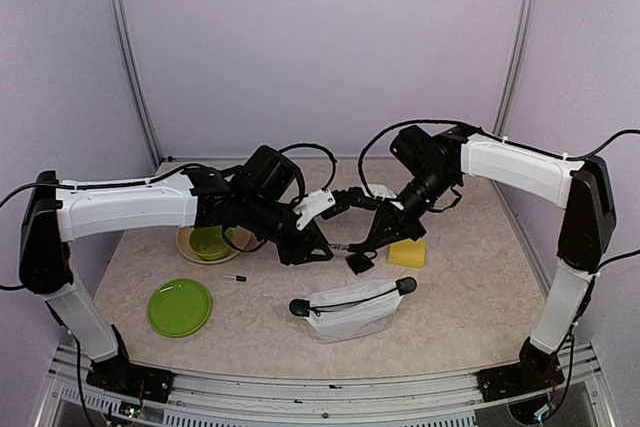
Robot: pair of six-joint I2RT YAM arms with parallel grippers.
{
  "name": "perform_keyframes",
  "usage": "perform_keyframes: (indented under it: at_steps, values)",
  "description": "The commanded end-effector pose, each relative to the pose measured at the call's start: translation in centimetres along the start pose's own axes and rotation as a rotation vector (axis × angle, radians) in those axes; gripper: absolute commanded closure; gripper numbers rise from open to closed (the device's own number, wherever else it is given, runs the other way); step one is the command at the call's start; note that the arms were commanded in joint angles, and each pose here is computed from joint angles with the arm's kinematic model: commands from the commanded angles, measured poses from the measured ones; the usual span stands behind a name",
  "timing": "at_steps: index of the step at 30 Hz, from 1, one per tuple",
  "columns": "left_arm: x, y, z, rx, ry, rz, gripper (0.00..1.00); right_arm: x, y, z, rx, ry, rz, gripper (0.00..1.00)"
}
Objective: Sort the hair-cutting tools
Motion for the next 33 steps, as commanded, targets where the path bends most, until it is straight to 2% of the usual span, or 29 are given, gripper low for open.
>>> perform_keyframes:
  at_steps: [1,5,9,12,15,17,23,28,33]
  values:
    - [0.4,1.2,0.0,-0.022,0.023,-0.028,0.73,0.3,1.0,0.9,0.028,0.002,0.002,1.00]
    - [0.7,1.5,-0.1,-0.025,0.010,-0.039,0.83,0.1,0.9,0.9,0.026,0.009,0.004,1.00]
    - [0.6,1.4,0.1,-0.015,0.007,-0.043,0.96,0.0,1.0,0.9,0.028,0.010,-0.005,1.00]
    - [1.0,1.5,0.3,0.004,0.018,-0.061,1.00,0.5,1.1,1.1,0.013,-0.011,-0.005,0.76]
    - [2.1,1.8,0.0,0.023,0.022,-0.068,1.00,2.2,1.0,1.9,-0.014,-0.011,-0.047,0.63]
    - [3.3,2.1,-0.6,0.043,0.006,-0.068,1.00,3.6,0.6,2.4,-0.058,-0.009,-0.076,0.59]
    - [6.1,2.5,-3.9,0.049,-0.002,-0.054,1.00,3.6,-2.2,3.9,-0.203,-0.012,-0.053,0.57]
    - [5.6,1.9,-6.0,0.029,-0.009,-0.006,1.00,2.5,-4.6,3.9,-0.285,-0.047,0.000,0.57]
    - [3.5,2.4,-8.5,-0.047,0.004,0.055,1.00,2.1,-6.2,4.6,-0.380,0.038,0.034,0.55]
Point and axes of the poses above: each gripper's point midway between its finger pads, its own x axis back along the fingers, its own z axis along the line the jaws close on, y = z × x, the point moved 8 cm from there along x, back along the fingers, and after that the axes turned 3 degrees about -x, right-handed, at the moved point
